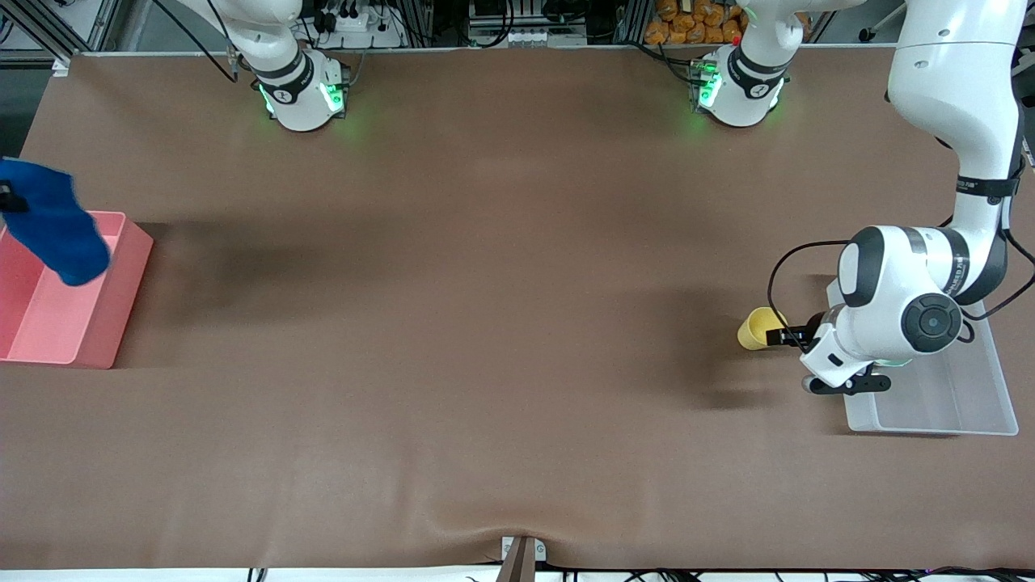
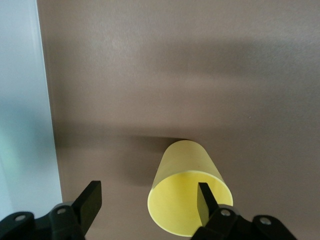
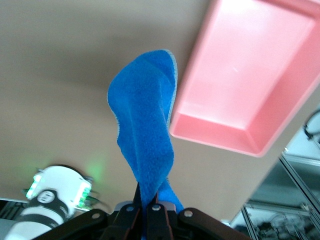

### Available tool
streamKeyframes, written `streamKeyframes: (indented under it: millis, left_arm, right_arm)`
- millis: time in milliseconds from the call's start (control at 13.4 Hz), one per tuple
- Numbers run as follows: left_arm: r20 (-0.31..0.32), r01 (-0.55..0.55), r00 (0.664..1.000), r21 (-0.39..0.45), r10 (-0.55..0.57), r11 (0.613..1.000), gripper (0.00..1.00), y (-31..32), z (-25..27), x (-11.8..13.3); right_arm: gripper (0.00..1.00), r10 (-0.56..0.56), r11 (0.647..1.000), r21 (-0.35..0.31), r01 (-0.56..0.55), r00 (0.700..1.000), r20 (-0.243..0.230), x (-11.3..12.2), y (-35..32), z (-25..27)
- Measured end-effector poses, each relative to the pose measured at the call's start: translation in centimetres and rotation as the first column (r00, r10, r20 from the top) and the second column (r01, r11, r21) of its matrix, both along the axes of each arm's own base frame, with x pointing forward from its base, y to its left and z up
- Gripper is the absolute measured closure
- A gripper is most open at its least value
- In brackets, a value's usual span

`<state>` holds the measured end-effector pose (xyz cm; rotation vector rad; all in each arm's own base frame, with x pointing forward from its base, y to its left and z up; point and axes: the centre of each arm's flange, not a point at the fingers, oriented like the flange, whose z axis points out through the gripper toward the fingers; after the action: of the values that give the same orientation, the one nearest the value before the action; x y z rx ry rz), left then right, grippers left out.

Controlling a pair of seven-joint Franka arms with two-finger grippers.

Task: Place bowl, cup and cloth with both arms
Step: 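Grasp the yellow cup with the left gripper while the right gripper carries cloth, then lower the cup into the clear bin while the right gripper drops cloth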

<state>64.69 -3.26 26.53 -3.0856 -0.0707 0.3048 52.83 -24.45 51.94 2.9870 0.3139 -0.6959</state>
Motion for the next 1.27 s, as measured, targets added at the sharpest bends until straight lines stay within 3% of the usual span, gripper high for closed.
streamKeyframes:
  millis: [223,372,521,819,1042,1265]
  left_arm:
    - [-0.018,0.0,1.0,0.002,0.0,1.0,0.18,-0.1,-1.1,-0.8]
    - [-0.005,0.008,1.0,0.01,-0.008,1.0,0.39,-0.1,-2.3,-1.4]
    - [-0.004,0.007,1.0,0.011,-0.007,1.0,0.45,-0.2,-3.0,-1.8]
    - [0.01,0.027,1.0,0.04,-0.027,0.999,0.94,0.0,-2.4,-1.6]
    - [0.058,0.017,0.998,0.045,-0.02,0.999,0.96,0.5,0.3,-0.8]
    - [0.1,-0.035,0.995,0.052,0.03,0.998,0.96,3.5,4.8,0.9]
  right_arm:
    - [0.98,-0.031,0.997,-0.078,0.03,0.999,-0.015,-1.3,-5.1,-1.1]
    - [0.98,-0.038,0.995,-0.096,0.037,0.999,-0.012,-0.9,-7.5,-3.6]
    - [0.98,-0.042,0.994,-0.104,0.042,0.999,0.007,-0.4,-9.9,-6.8]
    - [0.98,-0.028,0.992,-0.12,0.035,0.998,0.061,0.8,-13.1,-11.7]
    - [0.98,0.005,0.992,-0.126,0.006,0.996,0.091,2.2,-13.5,-15.0]
    - [0.98,0.011,0.995,-0.103,-0.005,0.998,0.056,2.5,-13.4,-18.3]
